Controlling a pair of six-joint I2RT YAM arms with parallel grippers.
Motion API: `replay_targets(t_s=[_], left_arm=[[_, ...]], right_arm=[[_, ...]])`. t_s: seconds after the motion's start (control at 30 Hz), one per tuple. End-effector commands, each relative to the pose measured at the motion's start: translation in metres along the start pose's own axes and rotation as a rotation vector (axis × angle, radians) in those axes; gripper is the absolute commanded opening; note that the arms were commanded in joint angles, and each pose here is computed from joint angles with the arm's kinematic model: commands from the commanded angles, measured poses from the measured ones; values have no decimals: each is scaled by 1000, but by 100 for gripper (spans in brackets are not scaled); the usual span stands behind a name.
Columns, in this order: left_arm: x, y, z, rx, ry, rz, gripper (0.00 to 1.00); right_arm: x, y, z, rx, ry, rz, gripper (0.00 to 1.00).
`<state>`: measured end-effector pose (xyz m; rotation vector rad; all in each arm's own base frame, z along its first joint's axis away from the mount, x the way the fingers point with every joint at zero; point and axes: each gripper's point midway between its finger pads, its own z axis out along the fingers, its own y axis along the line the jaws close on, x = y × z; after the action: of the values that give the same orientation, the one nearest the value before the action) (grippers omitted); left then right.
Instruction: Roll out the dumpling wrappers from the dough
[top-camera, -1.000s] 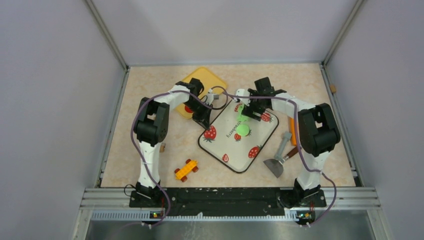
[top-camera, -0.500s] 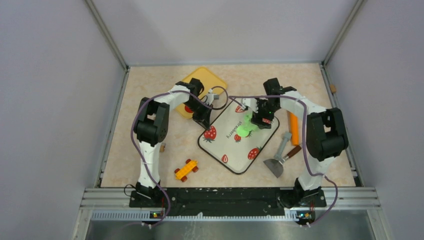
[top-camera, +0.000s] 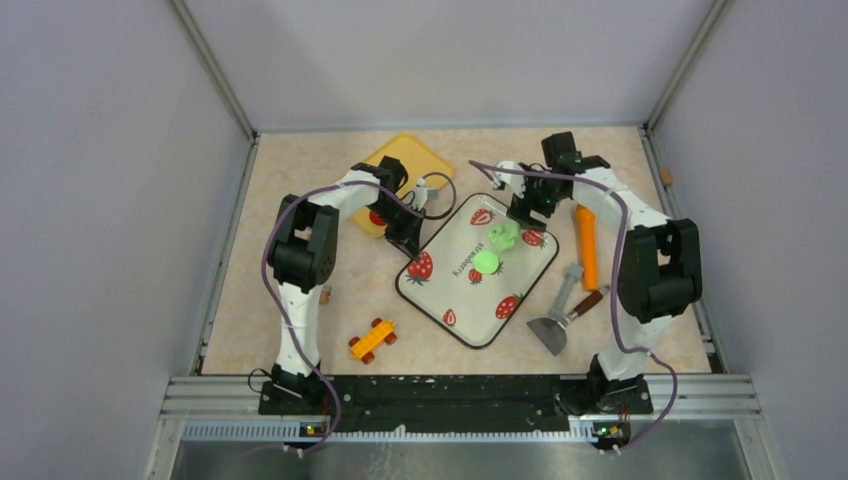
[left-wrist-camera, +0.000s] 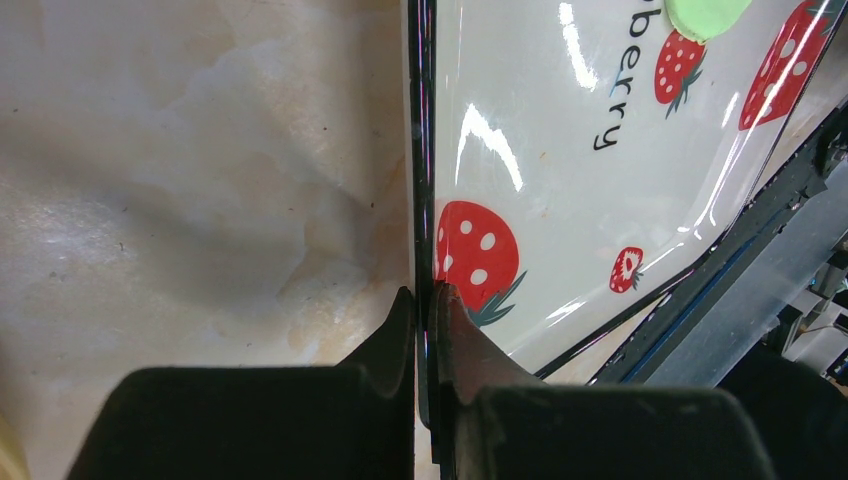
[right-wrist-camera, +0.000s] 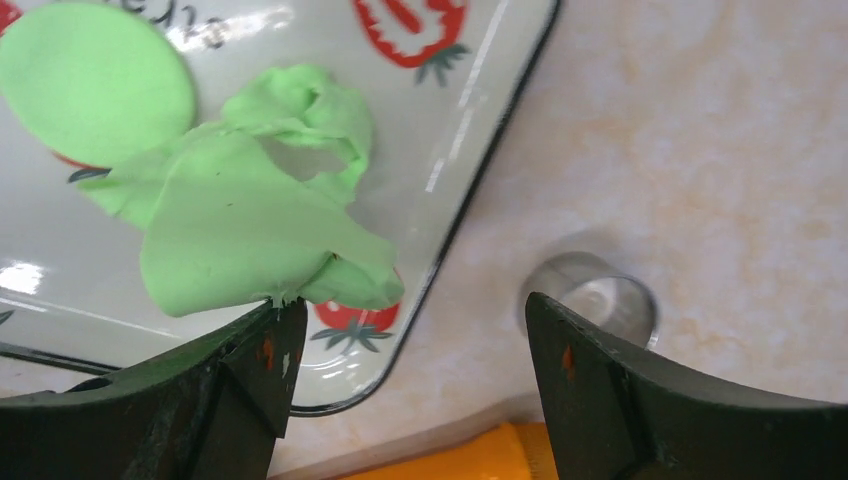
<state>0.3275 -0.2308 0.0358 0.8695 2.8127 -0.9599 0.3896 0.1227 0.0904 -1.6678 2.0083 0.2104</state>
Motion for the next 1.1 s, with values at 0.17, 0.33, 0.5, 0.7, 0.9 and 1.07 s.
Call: replay_targets(t_s=[0.17,0.33,0.5,0.7,0.9,1.07], left_arm=[[-8,-8,-9,25,-33,37,0],[-6,-8,-9,24,-29,38,0],[-6,-7,-8,26,-28,37,0],[-9,-8,-8,31,-31,33,0],[-9,-10,-12,25,-39,40,0],[-14,-20,-20,44,-77,61,24]], right_arm=[[-37,-38,-43,121,-101,-38,82],[-9,-4,-37,11,-18,-118,82],[9,14,-41,-33,30,-147,82],[-15,-9,-55,21,-92,26,82],[-32,-14,-79,-46,-278,500,80],[-60,6,-126,-408,-615,923,71]])
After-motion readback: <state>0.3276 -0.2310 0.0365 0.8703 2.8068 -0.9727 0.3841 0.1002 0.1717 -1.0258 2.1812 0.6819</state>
